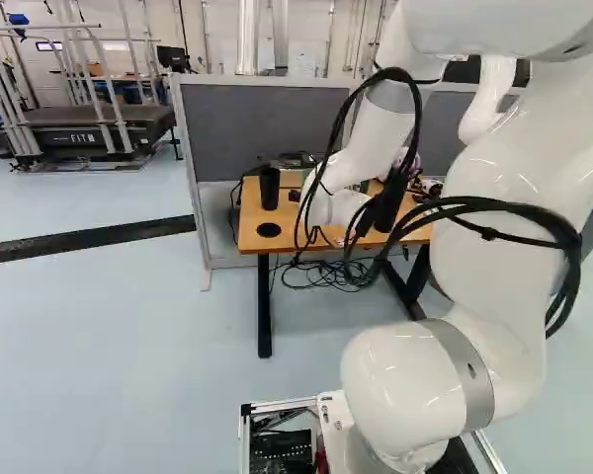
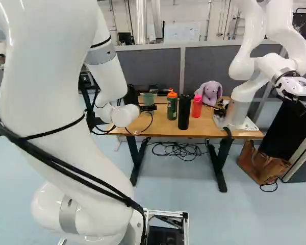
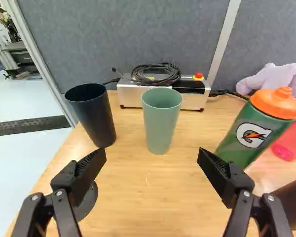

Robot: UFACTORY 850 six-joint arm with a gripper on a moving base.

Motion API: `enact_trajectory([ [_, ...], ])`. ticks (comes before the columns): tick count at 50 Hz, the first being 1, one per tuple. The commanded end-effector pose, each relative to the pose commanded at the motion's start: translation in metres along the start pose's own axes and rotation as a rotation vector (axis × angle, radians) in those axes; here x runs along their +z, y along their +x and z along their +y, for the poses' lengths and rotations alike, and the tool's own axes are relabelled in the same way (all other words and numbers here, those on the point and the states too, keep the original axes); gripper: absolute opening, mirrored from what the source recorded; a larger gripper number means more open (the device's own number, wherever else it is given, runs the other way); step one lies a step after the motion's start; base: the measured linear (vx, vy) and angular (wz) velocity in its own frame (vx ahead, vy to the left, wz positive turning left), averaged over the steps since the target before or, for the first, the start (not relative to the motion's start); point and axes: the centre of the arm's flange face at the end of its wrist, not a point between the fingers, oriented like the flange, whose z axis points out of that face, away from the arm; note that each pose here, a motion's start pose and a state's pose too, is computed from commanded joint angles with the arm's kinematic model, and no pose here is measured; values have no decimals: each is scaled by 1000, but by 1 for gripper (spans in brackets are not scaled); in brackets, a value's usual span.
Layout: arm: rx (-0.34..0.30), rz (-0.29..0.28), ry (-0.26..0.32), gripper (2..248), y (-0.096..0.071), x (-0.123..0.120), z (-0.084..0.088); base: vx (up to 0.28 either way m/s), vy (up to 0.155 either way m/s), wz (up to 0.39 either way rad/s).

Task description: Place the green cup on the table

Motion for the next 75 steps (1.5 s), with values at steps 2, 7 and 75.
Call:
enact_trajectory([
  [2, 0, 1, -1, 247, -1, -4, 0, 0, 0, 0],
  [7, 1, 3, -3, 247, -3, -16, 1, 0, 0, 0],
  [75, 10, 24, -27, 247, -51, -128, 8, 0, 0, 0],
])
